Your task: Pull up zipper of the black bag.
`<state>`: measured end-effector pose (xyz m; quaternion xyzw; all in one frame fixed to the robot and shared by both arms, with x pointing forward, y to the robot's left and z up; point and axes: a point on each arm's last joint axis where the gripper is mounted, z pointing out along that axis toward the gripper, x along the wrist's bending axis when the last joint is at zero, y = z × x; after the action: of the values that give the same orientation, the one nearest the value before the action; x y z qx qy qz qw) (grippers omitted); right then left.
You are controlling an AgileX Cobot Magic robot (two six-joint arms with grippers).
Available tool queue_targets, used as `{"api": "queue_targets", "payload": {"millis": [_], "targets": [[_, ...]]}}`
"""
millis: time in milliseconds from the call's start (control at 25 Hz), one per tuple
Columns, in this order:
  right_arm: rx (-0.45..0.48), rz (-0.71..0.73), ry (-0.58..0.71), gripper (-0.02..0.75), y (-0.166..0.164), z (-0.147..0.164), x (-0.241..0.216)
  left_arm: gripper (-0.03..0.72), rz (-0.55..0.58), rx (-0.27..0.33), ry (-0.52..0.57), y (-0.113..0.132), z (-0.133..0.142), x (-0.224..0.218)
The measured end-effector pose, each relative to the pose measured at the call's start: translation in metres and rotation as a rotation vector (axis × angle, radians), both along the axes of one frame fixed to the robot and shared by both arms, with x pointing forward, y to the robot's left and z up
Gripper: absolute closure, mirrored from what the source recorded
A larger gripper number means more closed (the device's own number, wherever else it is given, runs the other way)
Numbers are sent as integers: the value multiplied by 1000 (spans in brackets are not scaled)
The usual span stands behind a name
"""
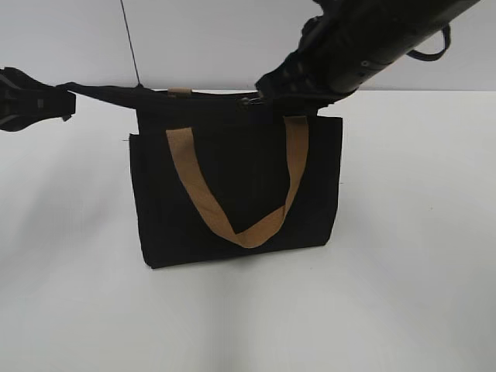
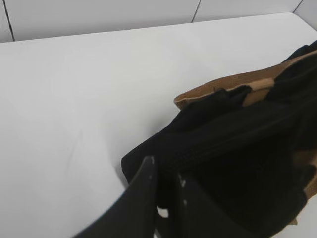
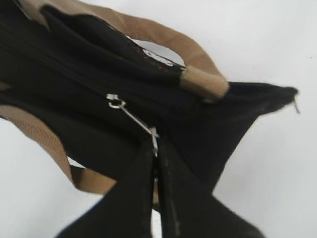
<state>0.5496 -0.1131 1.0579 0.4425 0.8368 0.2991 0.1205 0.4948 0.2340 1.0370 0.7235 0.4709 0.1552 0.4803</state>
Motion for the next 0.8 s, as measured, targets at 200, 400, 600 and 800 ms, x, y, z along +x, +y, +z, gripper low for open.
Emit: {"api": "queue_targets", "payload": {"millis": [200,400,600,800], "targets": [[-59,-18,41,752,-28,4,2,666,9,5,17,1,-5,3],[-65,-27,63,752,-38,5,4,666,-6,-2,29,-1,-7,3],[-48,-29,79,679,-40,5,4,587,18,11,27,1,-8,5],[-57,51,47,211,-41,11,1,127,111,55,22,11,-13,12]]}}
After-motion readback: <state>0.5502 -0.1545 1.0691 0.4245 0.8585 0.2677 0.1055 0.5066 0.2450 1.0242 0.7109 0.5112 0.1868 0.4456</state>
